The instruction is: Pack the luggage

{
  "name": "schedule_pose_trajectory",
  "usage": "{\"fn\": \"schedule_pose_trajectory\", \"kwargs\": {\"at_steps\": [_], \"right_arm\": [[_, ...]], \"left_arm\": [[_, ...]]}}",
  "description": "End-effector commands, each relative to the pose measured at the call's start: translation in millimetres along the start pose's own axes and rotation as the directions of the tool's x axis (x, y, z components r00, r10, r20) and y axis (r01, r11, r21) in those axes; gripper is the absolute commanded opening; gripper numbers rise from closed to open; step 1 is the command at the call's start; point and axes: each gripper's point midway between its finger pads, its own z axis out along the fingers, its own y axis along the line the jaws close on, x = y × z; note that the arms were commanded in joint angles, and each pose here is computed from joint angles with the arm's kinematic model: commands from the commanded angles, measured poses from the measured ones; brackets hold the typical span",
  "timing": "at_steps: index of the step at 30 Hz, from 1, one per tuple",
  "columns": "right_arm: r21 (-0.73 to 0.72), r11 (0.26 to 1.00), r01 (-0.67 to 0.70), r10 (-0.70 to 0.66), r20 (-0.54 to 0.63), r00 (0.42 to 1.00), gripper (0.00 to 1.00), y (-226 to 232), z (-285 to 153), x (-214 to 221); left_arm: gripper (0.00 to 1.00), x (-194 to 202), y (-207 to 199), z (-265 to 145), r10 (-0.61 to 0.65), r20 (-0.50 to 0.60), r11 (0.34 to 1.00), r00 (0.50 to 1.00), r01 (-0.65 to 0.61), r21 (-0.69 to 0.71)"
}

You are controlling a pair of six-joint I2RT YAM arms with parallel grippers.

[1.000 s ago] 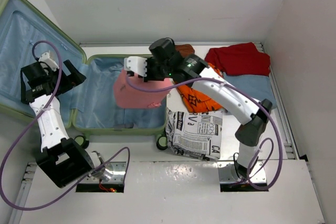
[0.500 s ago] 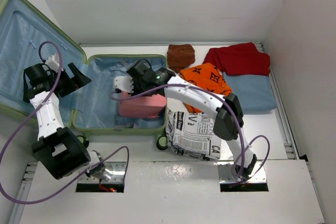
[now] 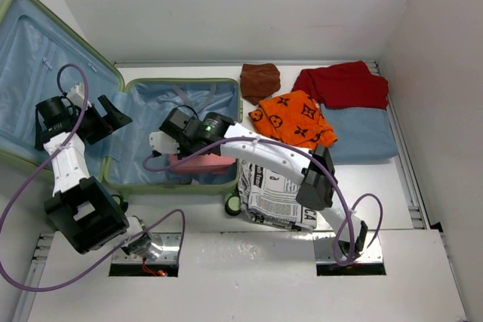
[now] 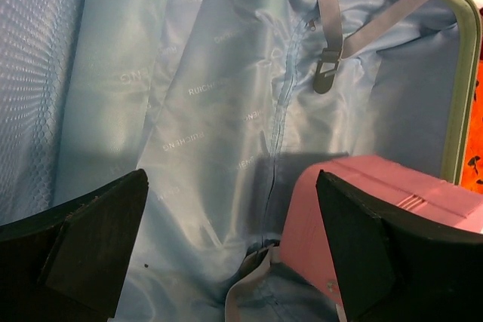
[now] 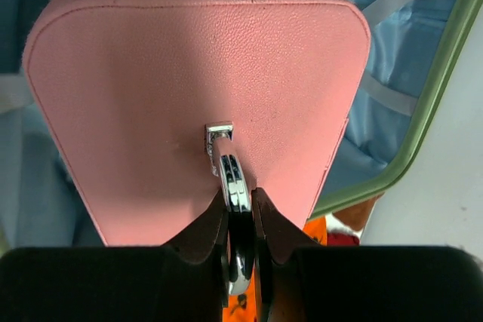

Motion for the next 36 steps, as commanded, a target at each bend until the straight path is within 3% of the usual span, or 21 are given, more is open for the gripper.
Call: {"fn": "schedule_pose_trajectory", "kwargs": {"at_steps": [1,10,20,23,26,29,31,33,36], "right_arm": [[0.068,0.998,-0.009,0.011,-0.036,0.999,0.00,-13.3,-28.5,-0.7],[0.056,0.998,-0.034,0.039,-0.088,0.995,0.00,-8.0,-52.9,18.1],[-0.099,0.992,-0.083,0.065,-0.174,0.983,0.00,41.9,-6.5,27.2],[-0.139,0.984,-0.110,0.085,-0.176,0.981,0.05,47.9,5.4,32.6],[-0.157,0.980,-0.124,0.097,-0.174,0.980,0.16,50.2,16.3,36.8],[-0.152,0.979,-0.134,0.108,-0.168,0.980,0.40,46.9,21.3,37.8],[-0.138,0.981,-0.138,0.117,-0.149,0.982,0.50,42.8,19.7,33.1],[-0.118,0.982,-0.147,0.134,-0.110,0.985,0.59,35.4,14.7,24.5],[-0.082,0.986,-0.145,0.141,-0.054,0.989,0.64,25.6,3.5,9.8]], "left_arm": [[1.00,-6.5,-2.4,-1.3,0.024,0.028,0.999,0.999,-0.025,0.030],[1.00,-2.4,-5.2,-2.7,0.027,0.043,0.999,0.999,-0.029,0.040],[1.00,0.4,-2.5,-2.9,0.027,0.039,0.999,0.999,-0.029,0.042],[1.00,-0.3,-2.6,-4.3,0.033,0.043,0.998,0.999,-0.036,0.054],[1.00,2.0,-4.6,-5.3,0.044,0.043,0.997,0.998,-0.047,0.064],[1.00,2.8,-2.1,-5.4,0.048,0.048,0.996,0.998,-0.052,0.067],[1.00,4.3,-2.7,-4.2,0.058,0.049,0.995,0.997,-0.062,0.078],[1.00,5.0,-7.4,-5.2,0.064,0.056,0.992,0.996,-0.070,0.102],[1.00,1.0,-10.7,-9.3,0.091,0.086,0.988,0.992,-0.101,0.119]]}}
